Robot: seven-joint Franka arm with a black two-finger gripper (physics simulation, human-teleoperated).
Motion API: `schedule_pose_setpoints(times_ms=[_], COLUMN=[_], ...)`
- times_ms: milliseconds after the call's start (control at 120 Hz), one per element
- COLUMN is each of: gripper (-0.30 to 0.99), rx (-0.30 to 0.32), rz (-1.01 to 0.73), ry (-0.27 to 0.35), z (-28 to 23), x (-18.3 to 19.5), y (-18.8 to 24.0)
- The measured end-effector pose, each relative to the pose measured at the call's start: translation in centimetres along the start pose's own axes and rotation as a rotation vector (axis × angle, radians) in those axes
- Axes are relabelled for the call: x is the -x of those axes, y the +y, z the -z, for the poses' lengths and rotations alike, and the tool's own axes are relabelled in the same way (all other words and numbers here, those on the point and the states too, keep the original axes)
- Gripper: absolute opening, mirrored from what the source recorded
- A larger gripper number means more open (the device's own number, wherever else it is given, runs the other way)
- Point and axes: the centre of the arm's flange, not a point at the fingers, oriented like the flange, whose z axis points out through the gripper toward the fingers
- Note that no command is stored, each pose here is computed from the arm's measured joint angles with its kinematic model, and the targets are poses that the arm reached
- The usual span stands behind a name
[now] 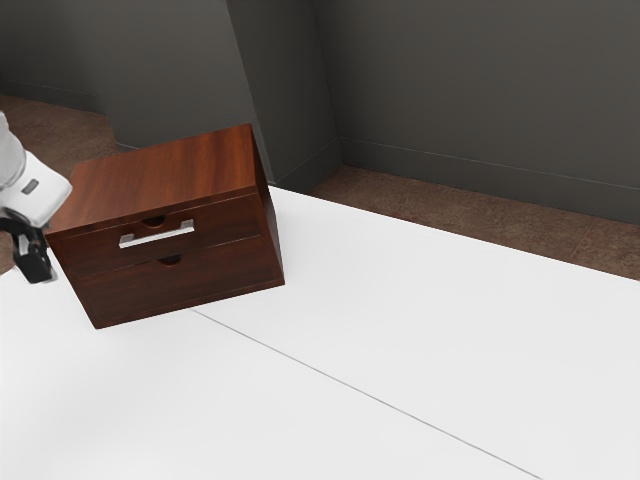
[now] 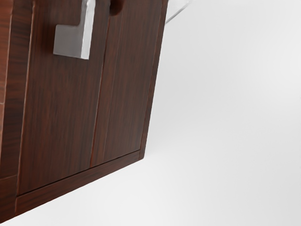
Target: Pull the drawer handle with one arm to open the drawer
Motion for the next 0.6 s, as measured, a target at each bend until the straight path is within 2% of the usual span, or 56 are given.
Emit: schedule_pose_setpoints(times_ms=[150,292,600], gripper=[0.69,0.69,0.69], rx=[-0.008,-0.025,0.004], rz=[-0.043,-0.115,-0.150], ry=[0.011,0.024,-0.005], z=[-0.6,-0.5,-4.5], x=[-2.3,-6.4,-8.3], y=[-0.3,-0.1,-0.2])
